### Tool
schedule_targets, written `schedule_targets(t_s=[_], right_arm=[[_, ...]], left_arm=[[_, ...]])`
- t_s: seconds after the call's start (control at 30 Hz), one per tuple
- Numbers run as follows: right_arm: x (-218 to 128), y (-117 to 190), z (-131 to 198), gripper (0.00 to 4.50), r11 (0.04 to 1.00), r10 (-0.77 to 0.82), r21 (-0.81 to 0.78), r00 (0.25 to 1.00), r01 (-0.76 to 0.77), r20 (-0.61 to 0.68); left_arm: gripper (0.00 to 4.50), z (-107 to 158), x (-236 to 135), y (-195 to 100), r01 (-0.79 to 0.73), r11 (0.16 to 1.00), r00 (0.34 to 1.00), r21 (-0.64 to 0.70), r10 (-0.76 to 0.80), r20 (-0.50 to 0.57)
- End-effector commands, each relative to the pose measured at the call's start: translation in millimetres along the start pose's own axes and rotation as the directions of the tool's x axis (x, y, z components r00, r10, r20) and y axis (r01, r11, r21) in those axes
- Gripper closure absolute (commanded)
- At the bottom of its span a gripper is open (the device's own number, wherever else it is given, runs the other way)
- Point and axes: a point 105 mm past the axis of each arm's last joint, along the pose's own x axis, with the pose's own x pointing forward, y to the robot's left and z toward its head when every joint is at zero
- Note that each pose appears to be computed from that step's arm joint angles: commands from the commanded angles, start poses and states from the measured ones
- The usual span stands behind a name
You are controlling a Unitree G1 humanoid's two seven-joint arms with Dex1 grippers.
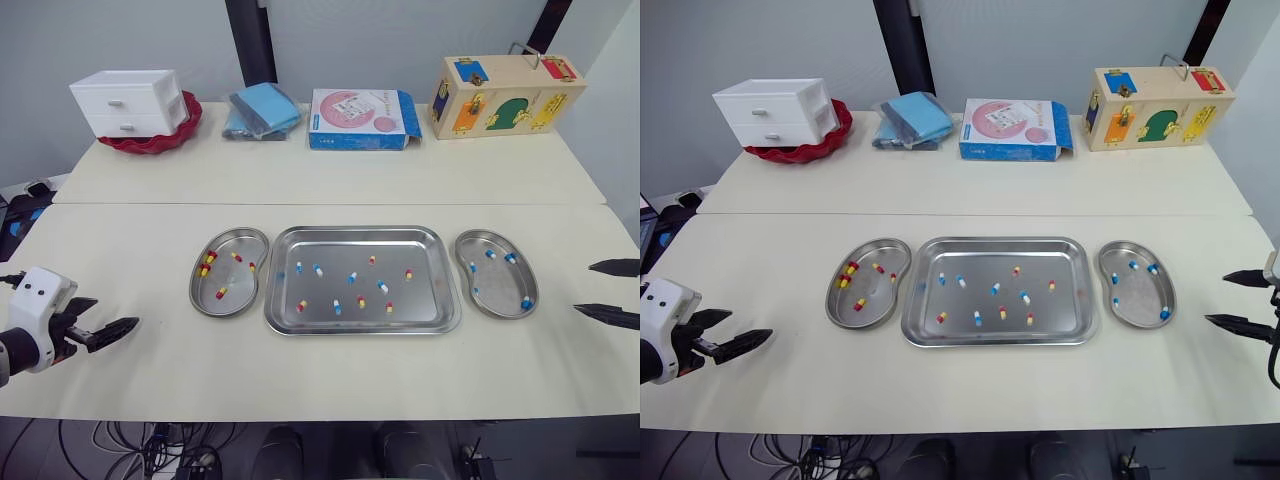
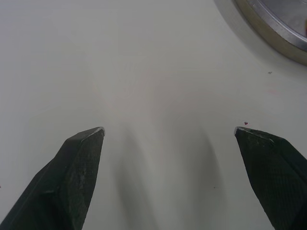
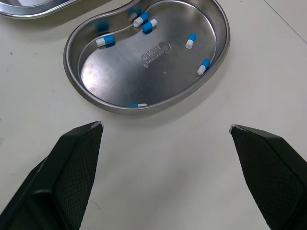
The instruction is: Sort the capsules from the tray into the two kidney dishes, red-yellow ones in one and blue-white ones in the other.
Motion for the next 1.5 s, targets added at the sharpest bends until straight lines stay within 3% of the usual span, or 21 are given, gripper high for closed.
schedule_targets(t_s=[0.03, 0.4, 0.6, 0.93, 1.5], right_arm=[[-3.2, -2.2, 7.8, 0.02, 1.000, -0.011, -0.016, 1.000, 0.012, 0.022], [-2.8, 4.2, 9.0, 0.02, 1.000, -0.013, -0.008, 1.000, 0.013, 0.024], [-7.4, 7.2, 4.4, 0.02, 0.999, -0.010, 0.031, 1.000, 0.009, 0.016], [-10.5, 7.9, 0.6, 0.02, 0.998, -0.011, 0.067, 1.000, 0.009, 0.028], [-9.3, 19.4, 8.1, 0.02, 0.999, -0.043, 0.024, 0.996, 0.041, 0.077]], left_arm=[[0.00, 2.0, -7.2, 4.4, -0.010, 1.000, 1.000, 0.029, 0.010, 0.022], [0.00, -11.4, -12.7, 11.2, -0.047, 0.999, 0.996, 0.009, 0.046, 0.083], [0.00, -21.3, -15.3, 12.4, -0.047, 0.996, 0.996, -0.071, 0.052, 0.071], [0.00, -19.8, -17.6, 12.6, -0.019, 0.994, 0.993, -0.110, 0.031, 0.112], [0.00, -31.3, -22.9, -8.3, 0.032, 0.989, 0.993, -0.146, -0.015, 0.117]])
